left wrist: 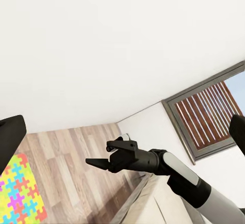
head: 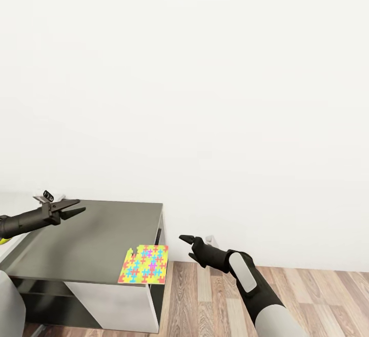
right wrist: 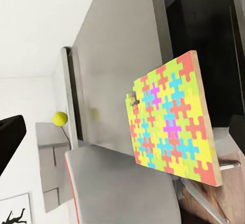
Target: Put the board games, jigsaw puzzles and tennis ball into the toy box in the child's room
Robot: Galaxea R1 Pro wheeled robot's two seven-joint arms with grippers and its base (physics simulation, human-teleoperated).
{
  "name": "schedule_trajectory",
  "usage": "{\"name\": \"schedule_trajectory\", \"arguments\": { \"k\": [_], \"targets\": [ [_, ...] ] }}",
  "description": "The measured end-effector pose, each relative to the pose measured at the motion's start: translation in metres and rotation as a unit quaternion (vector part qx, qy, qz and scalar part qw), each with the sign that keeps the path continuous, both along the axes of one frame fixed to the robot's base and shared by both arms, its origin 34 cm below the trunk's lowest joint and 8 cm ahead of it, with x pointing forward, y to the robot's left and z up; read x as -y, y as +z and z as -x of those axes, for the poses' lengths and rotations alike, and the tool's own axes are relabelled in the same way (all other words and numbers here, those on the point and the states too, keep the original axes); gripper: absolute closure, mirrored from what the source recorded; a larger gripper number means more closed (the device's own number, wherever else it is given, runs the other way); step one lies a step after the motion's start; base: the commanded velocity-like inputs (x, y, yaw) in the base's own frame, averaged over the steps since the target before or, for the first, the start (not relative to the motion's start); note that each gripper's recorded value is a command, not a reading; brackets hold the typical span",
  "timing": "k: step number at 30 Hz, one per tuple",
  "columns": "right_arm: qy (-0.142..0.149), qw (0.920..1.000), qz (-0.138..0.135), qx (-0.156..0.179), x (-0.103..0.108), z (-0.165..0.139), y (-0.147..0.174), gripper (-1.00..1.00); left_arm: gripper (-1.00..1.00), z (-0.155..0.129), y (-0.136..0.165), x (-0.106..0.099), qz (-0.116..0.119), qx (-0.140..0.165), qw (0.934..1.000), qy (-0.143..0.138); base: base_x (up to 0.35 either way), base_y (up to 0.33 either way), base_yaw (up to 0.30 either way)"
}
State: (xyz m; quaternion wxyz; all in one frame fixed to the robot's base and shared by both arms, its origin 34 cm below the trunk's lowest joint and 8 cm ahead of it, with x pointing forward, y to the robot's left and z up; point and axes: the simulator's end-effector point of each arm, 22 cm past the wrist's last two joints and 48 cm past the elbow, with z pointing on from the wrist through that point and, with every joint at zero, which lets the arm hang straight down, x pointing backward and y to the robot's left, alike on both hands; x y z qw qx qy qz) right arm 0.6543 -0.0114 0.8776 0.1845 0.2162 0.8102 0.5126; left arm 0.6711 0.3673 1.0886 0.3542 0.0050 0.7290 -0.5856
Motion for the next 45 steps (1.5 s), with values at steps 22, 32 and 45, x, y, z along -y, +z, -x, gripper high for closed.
{"name": "schedule_trajectory", "arguments": {
  "k": [22,32,45],
  "targets": [
    [-0.009,0.9998,0.019,0.003,0.010,-0.011,-0.027,-1.00,-1.00,-0.006,-0.023,0.000,-0.001,0.000,1.0000,0.000,0.000,0.000,0.000],
    [-0.010,0.9994,0.031,-0.008,0.014,-0.012,-0.045,-1.00,-1.00,-0.008,-0.035,0.000,0.000,-0.001,1.0000,0.000,0.000,0.000,0.000],
    [-0.003,0.9996,0.026,-0.010,0.012,-0.013,-0.059,-1.00,-1.00,-0.031,-0.022,0.035,-0.055,-0.029,0.9977,-0.026,0.000,0.000,0.000]
  ]
}}
